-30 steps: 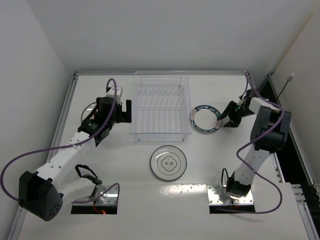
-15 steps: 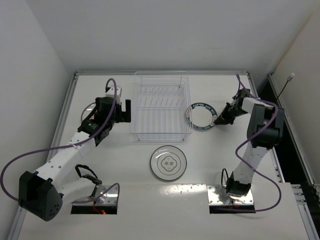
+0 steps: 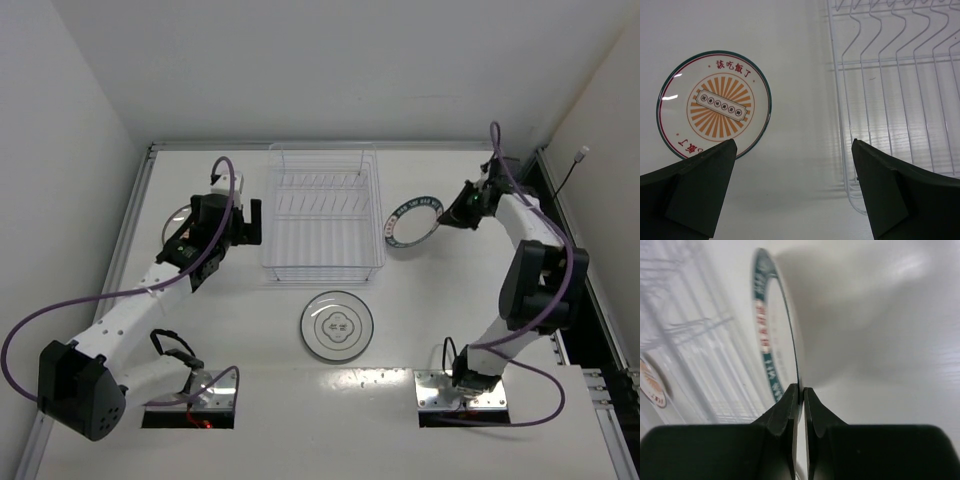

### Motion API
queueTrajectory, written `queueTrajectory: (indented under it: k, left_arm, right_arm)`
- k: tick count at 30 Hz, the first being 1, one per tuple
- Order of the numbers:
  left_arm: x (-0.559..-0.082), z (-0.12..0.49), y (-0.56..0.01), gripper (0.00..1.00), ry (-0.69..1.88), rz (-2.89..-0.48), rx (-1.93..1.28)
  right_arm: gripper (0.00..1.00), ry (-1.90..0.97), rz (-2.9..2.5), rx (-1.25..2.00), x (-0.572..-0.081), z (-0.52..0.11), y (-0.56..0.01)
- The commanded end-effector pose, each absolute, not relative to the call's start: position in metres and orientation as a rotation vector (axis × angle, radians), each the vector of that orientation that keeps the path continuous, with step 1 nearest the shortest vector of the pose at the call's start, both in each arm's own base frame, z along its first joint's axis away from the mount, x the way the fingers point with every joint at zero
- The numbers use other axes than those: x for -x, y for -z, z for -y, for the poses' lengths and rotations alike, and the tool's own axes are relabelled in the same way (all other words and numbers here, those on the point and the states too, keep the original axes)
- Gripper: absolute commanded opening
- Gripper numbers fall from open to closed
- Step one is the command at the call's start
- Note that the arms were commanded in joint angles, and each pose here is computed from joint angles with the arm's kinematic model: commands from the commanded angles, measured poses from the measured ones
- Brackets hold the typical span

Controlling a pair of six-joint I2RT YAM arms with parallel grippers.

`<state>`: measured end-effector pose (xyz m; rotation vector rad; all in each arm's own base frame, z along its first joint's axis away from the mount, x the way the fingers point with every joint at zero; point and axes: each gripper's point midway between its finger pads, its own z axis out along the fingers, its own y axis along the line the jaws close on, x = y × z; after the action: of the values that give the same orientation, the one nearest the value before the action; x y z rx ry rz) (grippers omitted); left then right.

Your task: Load the plates into the dish rack

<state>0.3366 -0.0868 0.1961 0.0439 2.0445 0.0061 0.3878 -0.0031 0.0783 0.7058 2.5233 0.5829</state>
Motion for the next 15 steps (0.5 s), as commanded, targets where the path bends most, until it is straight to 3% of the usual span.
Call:
queueTrajectory:
  k: [1,15]
  left_arm:
    - [-0.346,0.090,-0.217,1.00,0.002,-1.986,-0.023]
    - [-0.347,0.089,-0.215,1.00,-0.010,-1.993,-0.020]
  right_arm:
    - [0.00,-0.512,-2.355,-0.582,-0.416,0.011,-0.152]
    - [0.00,-0.459,-2.203,-0.450,-0.439,0.002,-0.242]
